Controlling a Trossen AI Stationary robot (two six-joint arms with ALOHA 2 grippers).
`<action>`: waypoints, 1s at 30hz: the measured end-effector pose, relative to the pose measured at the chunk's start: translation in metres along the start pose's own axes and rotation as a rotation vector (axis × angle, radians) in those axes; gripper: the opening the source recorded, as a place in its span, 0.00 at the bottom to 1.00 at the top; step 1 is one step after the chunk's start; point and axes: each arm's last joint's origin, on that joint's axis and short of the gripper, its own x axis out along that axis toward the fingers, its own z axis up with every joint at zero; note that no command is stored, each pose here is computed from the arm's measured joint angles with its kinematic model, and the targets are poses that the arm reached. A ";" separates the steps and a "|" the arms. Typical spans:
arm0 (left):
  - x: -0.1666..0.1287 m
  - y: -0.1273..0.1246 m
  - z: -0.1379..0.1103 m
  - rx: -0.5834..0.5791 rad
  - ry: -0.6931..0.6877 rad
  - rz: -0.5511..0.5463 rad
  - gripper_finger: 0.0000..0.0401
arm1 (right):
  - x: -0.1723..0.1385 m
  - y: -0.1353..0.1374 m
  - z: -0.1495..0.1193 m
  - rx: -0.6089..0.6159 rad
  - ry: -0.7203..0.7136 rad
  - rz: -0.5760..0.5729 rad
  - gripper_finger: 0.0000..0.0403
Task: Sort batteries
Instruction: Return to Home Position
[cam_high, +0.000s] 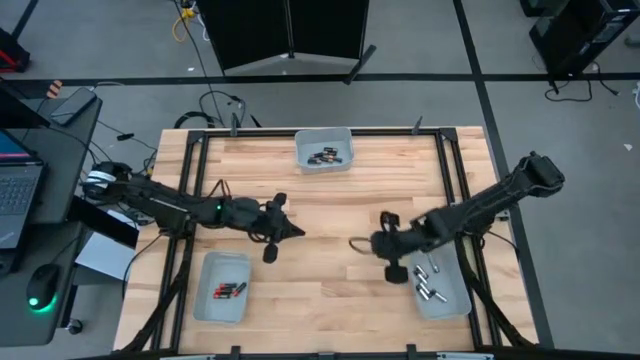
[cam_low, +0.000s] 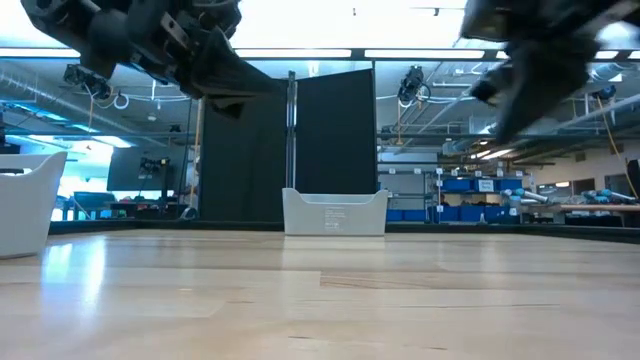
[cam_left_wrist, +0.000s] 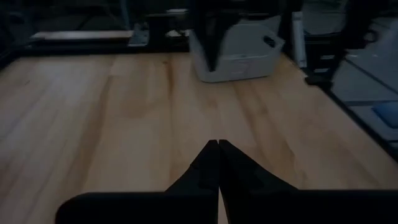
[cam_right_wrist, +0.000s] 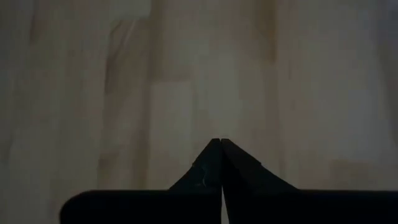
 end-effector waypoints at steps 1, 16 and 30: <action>0.000 0.002 0.001 0.008 -0.004 -0.015 0.02 | 0.001 -0.006 0.004 -0.012 -0.018 -0.002 0.02; -0.009 0.029 -0.002 0.049 -0.182 -0.039 0.02 | 0.014 -0.087 0.040 -0.111 -0.384 -0.092 0.01; -0.034 0.039 -0.021 -0.009 -0.269 -0.034 0.02 | 0.019 -0.114 0.031 -0.099 -0.532 -0.103 0.01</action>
